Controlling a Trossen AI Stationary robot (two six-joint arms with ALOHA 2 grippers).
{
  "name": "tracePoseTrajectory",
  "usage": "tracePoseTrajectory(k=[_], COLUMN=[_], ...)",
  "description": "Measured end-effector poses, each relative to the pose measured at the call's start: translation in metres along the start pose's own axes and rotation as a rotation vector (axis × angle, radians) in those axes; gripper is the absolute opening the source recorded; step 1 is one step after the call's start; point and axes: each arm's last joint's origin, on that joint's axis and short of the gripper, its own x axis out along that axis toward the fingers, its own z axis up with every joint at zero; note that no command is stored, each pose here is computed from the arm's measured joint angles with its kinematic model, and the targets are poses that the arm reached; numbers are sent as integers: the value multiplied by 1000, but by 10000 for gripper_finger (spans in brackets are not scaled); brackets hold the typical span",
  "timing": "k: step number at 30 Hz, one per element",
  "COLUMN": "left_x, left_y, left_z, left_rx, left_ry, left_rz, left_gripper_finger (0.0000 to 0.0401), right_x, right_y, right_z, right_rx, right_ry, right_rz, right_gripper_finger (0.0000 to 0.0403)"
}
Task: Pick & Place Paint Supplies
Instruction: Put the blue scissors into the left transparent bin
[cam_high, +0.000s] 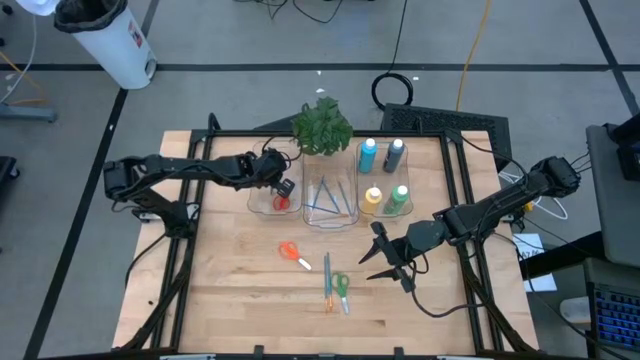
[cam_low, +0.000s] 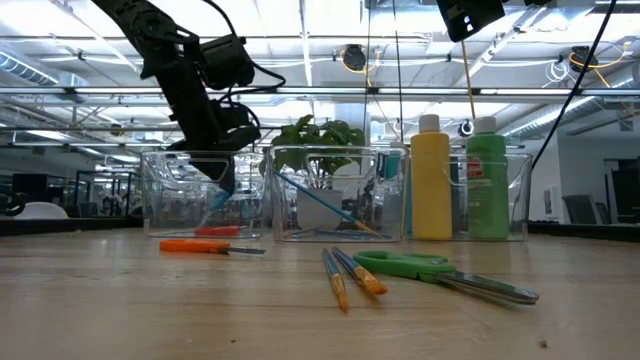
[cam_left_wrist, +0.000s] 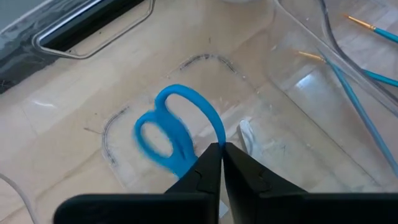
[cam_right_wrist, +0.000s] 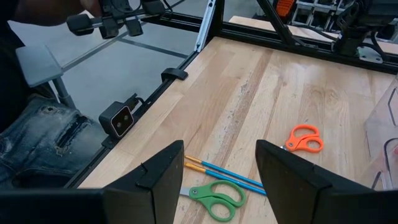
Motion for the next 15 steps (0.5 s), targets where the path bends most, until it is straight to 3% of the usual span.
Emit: tracePoseTrajectory(k=[15], left_x=[0], left_y=[1], left_z=[0], left_rx=[-9], left_ry=[-13], left_rz=[27], left_gripper_finger=[39], right_x=[0], right_y=[0], right_z=[0], right_rx=[0], right_ry=[0], right_rz=[0], right_gripper_finger=[194])
